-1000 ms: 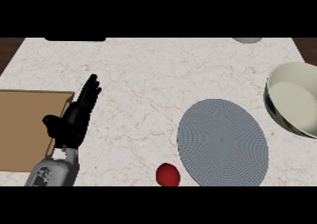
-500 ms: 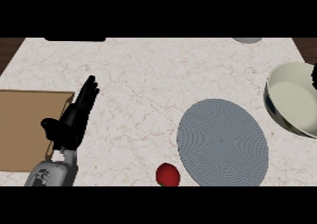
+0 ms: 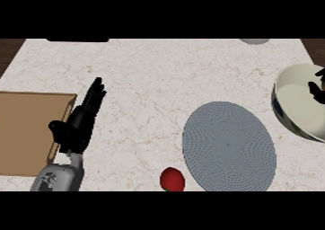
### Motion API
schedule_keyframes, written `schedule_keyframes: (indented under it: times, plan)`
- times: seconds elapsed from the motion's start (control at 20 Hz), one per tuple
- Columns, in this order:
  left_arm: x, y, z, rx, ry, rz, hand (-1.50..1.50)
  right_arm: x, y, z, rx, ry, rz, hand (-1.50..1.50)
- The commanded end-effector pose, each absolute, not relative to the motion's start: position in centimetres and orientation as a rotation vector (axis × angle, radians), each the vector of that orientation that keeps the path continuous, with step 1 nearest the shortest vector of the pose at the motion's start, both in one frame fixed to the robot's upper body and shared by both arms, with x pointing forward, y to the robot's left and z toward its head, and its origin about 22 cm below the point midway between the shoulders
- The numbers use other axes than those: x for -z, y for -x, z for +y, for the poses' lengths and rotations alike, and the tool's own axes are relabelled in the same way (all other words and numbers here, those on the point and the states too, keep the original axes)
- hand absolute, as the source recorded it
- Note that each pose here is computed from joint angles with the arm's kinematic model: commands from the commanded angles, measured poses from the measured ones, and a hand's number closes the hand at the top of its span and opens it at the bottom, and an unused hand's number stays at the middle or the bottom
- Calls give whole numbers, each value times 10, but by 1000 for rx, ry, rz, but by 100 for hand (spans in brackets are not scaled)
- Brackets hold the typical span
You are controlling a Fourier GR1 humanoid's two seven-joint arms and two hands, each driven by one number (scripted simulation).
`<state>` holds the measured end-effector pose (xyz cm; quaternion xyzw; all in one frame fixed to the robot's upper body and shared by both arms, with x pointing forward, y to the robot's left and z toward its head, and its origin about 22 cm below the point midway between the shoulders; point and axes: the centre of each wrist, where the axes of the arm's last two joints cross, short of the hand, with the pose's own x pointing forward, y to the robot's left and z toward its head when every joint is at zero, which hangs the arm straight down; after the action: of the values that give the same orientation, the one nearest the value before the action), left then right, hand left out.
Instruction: Pick the squash from the placemat and place it in the bowl
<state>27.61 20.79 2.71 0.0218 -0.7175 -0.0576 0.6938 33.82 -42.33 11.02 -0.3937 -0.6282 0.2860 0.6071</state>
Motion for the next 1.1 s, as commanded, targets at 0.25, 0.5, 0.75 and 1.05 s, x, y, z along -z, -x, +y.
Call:
schedule_keyframes:
  times: [0.25,0.5,0.75,1.05]
  plan:
    - [-29,-269,205,137,-59,-1603,0,-76,-350,-443,-595,628,-1591,-150]
    - [-31,-278,225,112,-66,-1579,0,-108,-356,-448,-402,600,-1783,-150]
    - [-24,-265,218,121,-69,-1598,0,-114,-333,-479,-282,555,-1786,-150]
    - [-25,-273,212,98,-58,-1602,0,-130,-300,-530,-168,416,-1751,-150]
